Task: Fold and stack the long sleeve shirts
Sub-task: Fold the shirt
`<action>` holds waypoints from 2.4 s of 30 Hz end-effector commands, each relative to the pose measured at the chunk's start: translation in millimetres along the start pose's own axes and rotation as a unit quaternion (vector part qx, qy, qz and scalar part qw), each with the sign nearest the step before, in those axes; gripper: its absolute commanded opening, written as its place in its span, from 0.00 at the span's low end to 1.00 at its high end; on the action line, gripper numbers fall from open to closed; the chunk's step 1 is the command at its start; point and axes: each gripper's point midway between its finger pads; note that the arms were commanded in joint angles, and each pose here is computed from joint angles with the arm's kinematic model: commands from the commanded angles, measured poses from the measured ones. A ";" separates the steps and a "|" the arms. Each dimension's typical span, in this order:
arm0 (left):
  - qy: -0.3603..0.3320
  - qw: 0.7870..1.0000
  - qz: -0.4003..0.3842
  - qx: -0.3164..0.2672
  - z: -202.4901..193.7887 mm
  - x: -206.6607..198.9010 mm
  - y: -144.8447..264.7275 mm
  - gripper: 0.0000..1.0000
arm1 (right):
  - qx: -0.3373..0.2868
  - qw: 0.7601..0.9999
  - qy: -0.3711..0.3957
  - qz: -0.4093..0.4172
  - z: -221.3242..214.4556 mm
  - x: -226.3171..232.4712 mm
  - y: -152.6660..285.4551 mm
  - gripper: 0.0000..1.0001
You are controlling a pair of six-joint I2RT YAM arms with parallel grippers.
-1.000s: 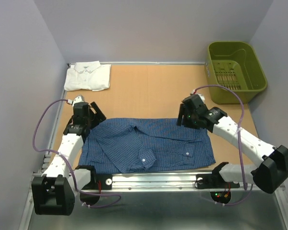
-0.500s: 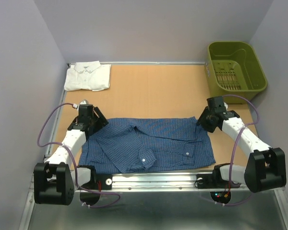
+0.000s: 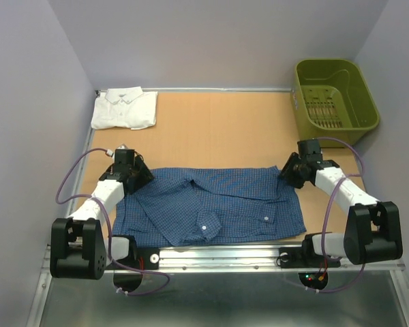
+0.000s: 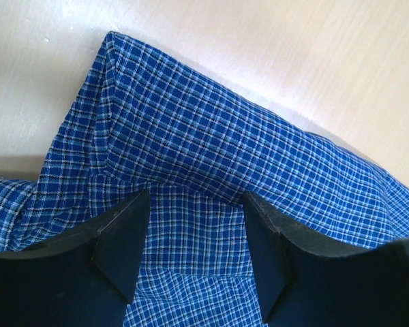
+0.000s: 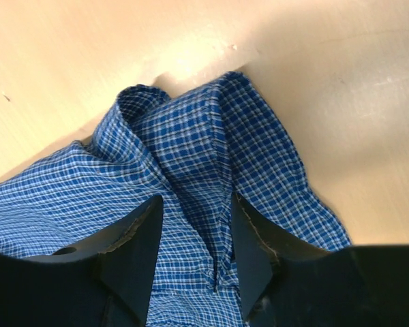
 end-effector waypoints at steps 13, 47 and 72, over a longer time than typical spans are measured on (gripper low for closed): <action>0.000 0.999 0.035 0.004 -4.0 12.2 -9.1 0.67 | 0.023 0.995 0.034 0.087 -18.0 20.5 -14.2 0.51; 0.002 0.996 0.084 0.004 -4.4 29.3 -11.8 0.66 | -0.044 0.994 0.094 -0.021 33.7 -5.5 2.5 0.03; -0.001 0.998 0.060 0.002 -4.2 20.2 -8.6 0.66 | 0.036 0.998 -0.058 0.011 -41.1 -10.2 0.5 0.50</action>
Point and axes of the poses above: each gripper's point midway between its finger pads, its own y axis back along the fingers, its own x axis along the line the jaws close on, z = x × y, and after that the axes turned 9 degrees about y, right-handed
